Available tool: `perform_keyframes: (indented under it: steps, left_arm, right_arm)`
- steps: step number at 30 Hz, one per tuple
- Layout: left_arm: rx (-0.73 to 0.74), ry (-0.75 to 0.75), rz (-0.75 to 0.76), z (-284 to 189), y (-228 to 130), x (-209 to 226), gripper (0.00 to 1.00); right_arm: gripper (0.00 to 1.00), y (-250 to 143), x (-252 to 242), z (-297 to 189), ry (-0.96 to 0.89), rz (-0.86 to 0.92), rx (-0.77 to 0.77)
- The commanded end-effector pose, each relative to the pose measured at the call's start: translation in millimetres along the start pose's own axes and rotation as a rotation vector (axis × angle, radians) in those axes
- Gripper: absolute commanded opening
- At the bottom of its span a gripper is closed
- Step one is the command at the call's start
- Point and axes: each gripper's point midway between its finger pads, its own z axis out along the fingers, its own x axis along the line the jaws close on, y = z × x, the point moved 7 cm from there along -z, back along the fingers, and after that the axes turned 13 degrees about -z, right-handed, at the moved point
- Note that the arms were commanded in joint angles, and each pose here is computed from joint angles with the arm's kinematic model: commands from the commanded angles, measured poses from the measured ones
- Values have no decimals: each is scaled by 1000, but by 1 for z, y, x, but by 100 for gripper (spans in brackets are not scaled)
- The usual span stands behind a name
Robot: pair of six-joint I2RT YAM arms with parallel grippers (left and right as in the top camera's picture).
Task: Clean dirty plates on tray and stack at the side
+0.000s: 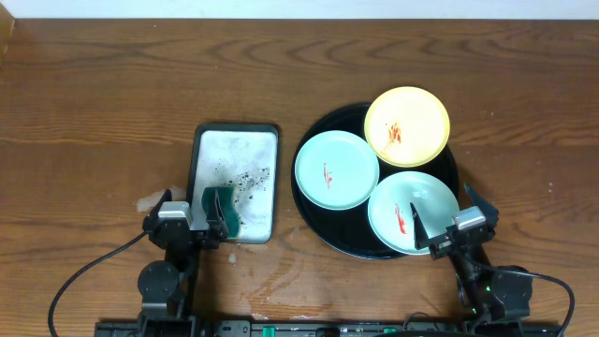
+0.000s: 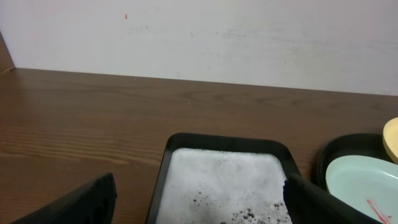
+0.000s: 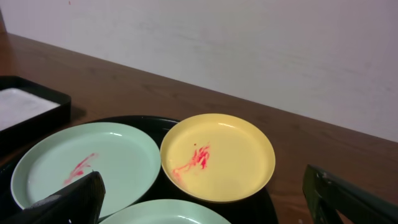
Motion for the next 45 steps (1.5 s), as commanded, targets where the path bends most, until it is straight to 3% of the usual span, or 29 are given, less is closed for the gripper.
perform_keyframes:
  steps: [1,35,39,45]
  left_arm:
    - [48,34,14,0,-10,6,86]
    - [41,25,9,1,-9,5,86]
    - [69,-50,-6,0,-12,-3,86]
    - [116,-215,-165,-3,-11,-22,86]
  right_arm:
    - [99,-2,0,0,0,-8,6]
    - [99,-2,0,0,0,-8,6]
    - [99,2,7,0,73,19,-27]
    - [99,20,9,-2,126,105,-133]
